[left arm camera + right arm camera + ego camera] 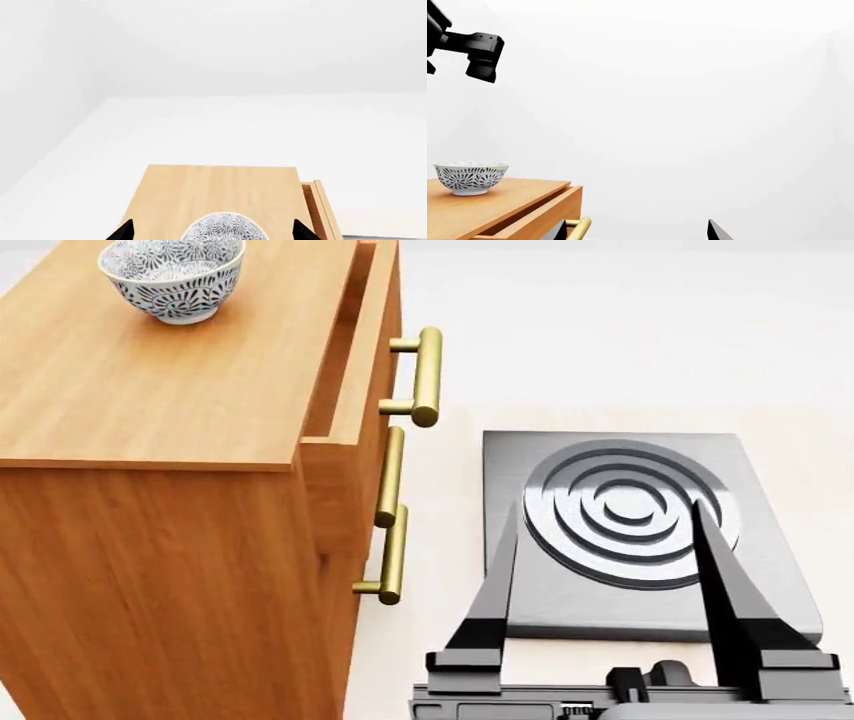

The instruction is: Pick the akita bowl on the wooden cabinet and place it on the plate.

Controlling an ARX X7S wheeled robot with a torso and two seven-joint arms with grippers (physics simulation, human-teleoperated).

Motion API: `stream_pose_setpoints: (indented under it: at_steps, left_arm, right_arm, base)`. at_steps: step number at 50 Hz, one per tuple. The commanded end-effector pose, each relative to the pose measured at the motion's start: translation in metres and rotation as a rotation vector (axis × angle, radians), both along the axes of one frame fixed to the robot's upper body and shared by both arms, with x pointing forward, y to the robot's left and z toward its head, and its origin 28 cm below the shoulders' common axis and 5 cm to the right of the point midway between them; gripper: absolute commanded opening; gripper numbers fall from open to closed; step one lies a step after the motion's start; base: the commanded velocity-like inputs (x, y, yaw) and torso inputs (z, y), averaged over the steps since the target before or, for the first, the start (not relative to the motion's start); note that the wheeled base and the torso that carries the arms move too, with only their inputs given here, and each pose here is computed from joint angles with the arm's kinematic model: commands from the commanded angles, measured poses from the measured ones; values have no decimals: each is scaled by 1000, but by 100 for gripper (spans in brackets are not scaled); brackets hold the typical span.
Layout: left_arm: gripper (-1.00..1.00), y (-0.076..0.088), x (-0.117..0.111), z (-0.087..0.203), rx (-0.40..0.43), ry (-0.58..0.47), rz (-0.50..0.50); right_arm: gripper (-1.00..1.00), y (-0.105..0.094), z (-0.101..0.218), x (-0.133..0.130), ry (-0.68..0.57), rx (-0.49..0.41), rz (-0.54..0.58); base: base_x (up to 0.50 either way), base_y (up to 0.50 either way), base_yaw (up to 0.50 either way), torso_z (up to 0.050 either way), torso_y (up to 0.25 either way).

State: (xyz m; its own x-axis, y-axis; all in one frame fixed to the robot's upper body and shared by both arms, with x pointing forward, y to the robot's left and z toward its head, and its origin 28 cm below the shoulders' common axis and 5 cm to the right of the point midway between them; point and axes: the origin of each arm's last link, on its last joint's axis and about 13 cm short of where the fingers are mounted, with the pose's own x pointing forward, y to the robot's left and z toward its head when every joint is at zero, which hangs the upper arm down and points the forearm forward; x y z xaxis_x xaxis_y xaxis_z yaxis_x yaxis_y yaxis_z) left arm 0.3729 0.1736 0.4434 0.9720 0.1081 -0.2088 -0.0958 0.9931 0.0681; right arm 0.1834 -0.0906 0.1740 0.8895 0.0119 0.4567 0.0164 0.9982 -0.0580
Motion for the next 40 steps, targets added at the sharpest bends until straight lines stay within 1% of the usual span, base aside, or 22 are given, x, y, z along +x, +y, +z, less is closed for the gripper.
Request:
stream_pose_setpoints:
  at_steps: [1,2,3,4,5,6,8,11,12,13,14,15,23,24,26,27,34,36,37,40]
  left_arm:
    - [100,19,0,9,-52,-27,197]
    - [100,20,-1,10,-52,-37,185]
    - [100,20,-3,8,-42,16,155]
    - [100,20,-3,8,-51,10,176]
    - [100,21,-4,8,-41,30,200]
    - [100,22,-3,9,-48,14,209]
    - [100,25,-3,9,-35,15,248]
    - [100,26,-2,7,-39,20,247]
    - [100,27,-2,7,-37,12,267]
    - [100,28,-2,8,-63,12,267]
    - [100,29,-2,9,-63,6,289]
    - [100,29,-2,7,-54,15,270]
    - [100,30,-3,9,-28,8,265]
    - [100,30,-3,9,-28,7,267]
    - [100,30,-3,9,-3,2,262]
    - [100,30,-3,9,-11,3,258]
    - [100,30,-2,6,7,20,241]
    - [100,29,-3,6,24,29,231]
    - [100,29,-4,4,44,53,198]
    - [100,27,-5,1,74,84,162]
  right_arm:
    - [100,0,0,0,1,0,4]
    - [100,0,0,0,2,0,4]
    - [100,0,-1,0,2,0,6]
    - [100,1,-1,0,3,0,6]
    - [100,1,-1,1,3,-1,7]
    - [100,1,-1,1,3,-3,9]
    - [100,1,-1,1,4,-3,10]
    - [100,2,-2,1,6,-6,14]
    - [100,2,-2,1,7,-6,16]
    - [100,3,-2,1,7,-8,15]
    - [100,3,-2,1,7,-5,18]
    - [100,3,-2,1,6,-9,17]
    - [100,3,-2,1,6,-9,21]
    - [100,3,-2,1,6,-9,21]
    - [100,4,-2,1,7,-9,21]
    - [100,4,-2,2,8,-9,22]
    - [100,4,-2,2,9,-9,24]
    - [100,4,-2,2,8,-8,24]
    - [100,4,-2,2,7,-8,24]
    - [100,4,-2,1,7,-8,25]
  base:
    - [0,0,0,0,0]
    - [0,0,0,0,0]
    - [0,0,0,0,0]
    - [0,0,0,0,0]
    - [0,0,0,0,0]
    - [0,0,0,0,0]
    - [0,0,0,0,0]
    - [0,0,0,0,0]
    - [0,0,0,0,0]
    - [0,0,0,0,0]
    - [0,0,0,0,0]
    - [0,0,0,0,0]
    - [0,0,0,0,0]
    - [0,0,0,0,-193]
    - [0,0,0,0,-250]
    - [0,0,0,0,-250]
    - [0,0,0,0,-250]
    - [0,0,0,0,-240]
    - [0,0,0,0,0]
    - [0,0,0,0,0]
